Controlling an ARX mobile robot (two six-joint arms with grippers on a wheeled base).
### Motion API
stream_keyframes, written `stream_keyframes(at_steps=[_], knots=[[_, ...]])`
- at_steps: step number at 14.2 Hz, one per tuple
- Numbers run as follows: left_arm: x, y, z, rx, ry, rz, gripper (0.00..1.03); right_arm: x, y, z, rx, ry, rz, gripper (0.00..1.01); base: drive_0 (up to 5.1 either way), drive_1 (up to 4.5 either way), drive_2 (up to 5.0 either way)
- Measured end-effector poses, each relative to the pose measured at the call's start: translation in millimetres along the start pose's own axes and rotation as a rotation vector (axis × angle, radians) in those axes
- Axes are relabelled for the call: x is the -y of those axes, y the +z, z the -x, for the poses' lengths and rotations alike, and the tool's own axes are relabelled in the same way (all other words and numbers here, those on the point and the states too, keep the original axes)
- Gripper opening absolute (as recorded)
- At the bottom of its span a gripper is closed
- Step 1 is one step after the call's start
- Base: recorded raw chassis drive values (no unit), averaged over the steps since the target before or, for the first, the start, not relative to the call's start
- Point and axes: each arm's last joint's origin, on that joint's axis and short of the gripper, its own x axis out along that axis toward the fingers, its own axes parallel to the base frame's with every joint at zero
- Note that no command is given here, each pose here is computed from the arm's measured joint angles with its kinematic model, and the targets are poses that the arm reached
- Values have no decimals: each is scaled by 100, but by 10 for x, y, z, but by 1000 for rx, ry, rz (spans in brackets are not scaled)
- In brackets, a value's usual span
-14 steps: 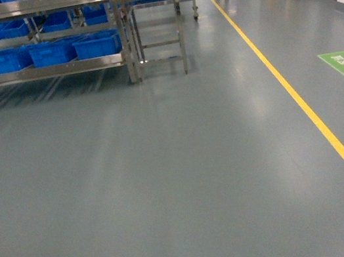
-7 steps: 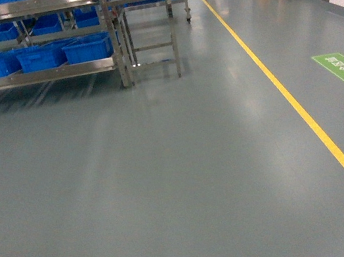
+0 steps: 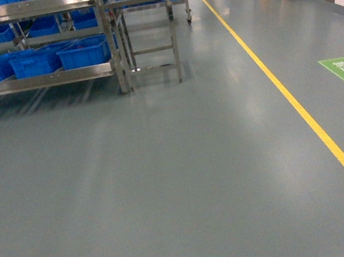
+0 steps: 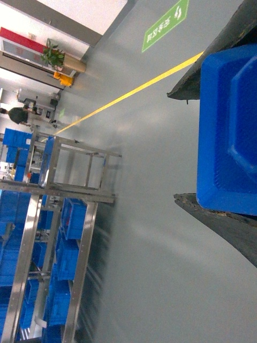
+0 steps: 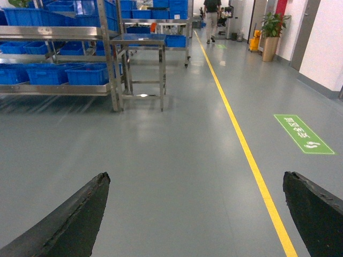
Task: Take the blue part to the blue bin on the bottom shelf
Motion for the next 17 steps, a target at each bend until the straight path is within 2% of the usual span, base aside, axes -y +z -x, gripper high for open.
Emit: stream_keyframes(at_steps=[17], knots=[[1,-2,-3,-2,0,-1,43,0,0,0,0,0,0,98,4,434,-427]])
